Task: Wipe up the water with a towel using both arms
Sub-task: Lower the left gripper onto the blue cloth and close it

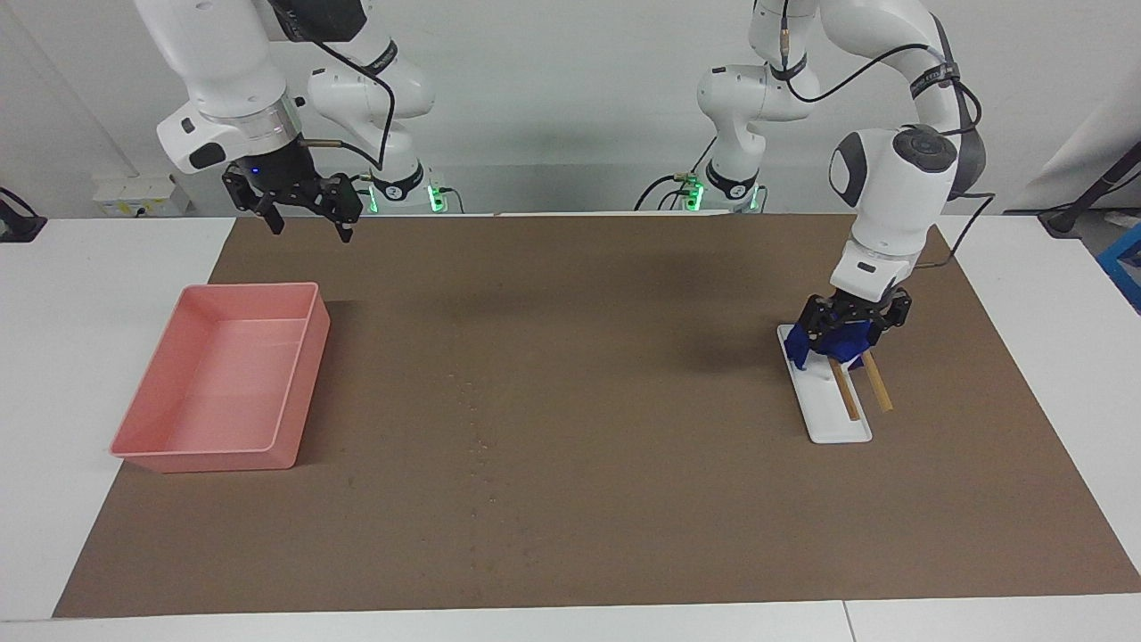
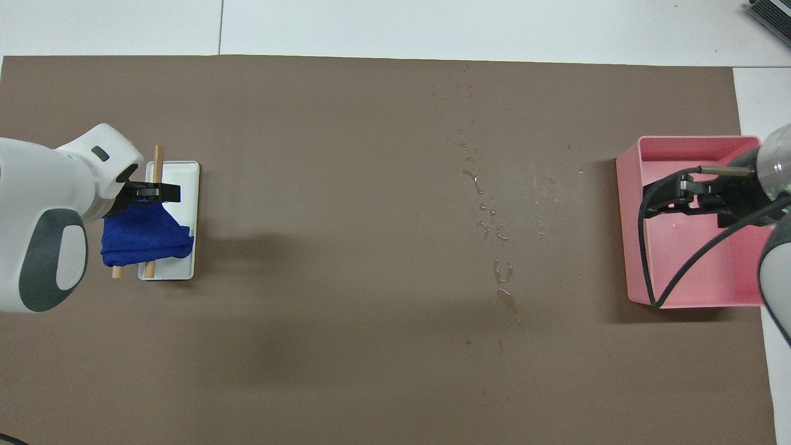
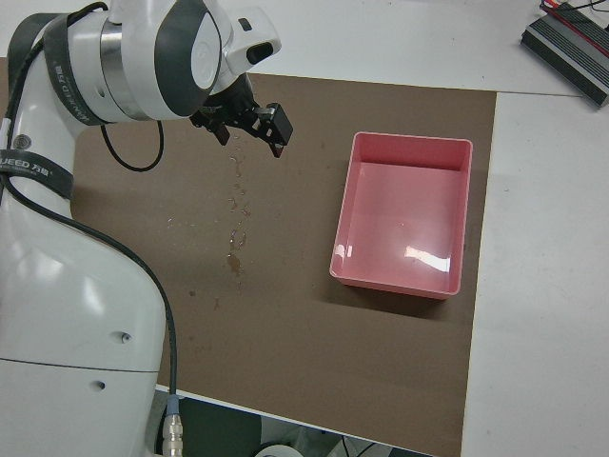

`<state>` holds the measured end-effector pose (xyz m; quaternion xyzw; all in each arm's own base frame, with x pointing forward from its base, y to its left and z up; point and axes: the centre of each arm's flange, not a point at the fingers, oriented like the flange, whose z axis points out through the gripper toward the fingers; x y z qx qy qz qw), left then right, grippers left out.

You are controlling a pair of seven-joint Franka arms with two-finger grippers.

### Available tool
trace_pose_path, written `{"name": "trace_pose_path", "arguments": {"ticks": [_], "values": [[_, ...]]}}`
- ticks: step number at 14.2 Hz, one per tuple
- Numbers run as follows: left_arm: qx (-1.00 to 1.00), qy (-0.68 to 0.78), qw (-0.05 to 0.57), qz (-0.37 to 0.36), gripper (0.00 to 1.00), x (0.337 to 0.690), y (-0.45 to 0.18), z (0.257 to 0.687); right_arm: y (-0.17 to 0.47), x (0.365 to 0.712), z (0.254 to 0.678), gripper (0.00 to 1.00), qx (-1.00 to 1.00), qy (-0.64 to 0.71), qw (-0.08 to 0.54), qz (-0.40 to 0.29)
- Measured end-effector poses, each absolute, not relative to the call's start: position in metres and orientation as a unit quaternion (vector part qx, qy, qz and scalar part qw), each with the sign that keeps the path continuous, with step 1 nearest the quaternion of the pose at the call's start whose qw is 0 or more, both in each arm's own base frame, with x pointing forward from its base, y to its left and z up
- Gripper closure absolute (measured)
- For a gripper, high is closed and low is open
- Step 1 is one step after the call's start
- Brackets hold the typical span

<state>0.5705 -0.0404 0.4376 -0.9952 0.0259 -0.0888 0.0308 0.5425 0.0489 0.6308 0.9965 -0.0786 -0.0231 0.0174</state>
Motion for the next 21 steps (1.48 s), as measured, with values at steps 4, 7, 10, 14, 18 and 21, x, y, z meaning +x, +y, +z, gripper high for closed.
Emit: {"name": "trace_pose_path", "arguments": {"ticks": [4,7,10,14,18,21], "values": [[-0.996,0.031,0.032,-0.076,0.0,0.567,-0.038,0.423,0.049,0.542,0.63,0.0,0.996,-0.079,0.018,-0.024],[-0.996,0.032,0.033,-0.077,0.0,0.567,-0.038,0.423,0.049,0.542,0.628,0.0,0.996,-0.078,0.018,-0.025],[-0.996,0.032,0.033,-0.078,0.13,0.567,-0.037,0.423,0.049,0.54,0.626,0.0,0.996,-0.078,0.018,-0.025],[-0.996,0.031,0.033,-0.077,0.42,0.567,-0.037,0.424,0.049,0.539,0.626,0.0,0.996,-0.078,0.018,-0.024],[-0.996,0.03,0.034,-0.077,0.67,0.567,-0.035,0.424,0.049,0.539,0.626,0.0,0.997,-0.078,0.018,-0.023],[-0.996,0.029,0.034,-0.076,0.76,0.567,-0.033,0.424,0.049,0.54,0.626,0.0,0.997,-0.078,0.018,-0.021]]}}
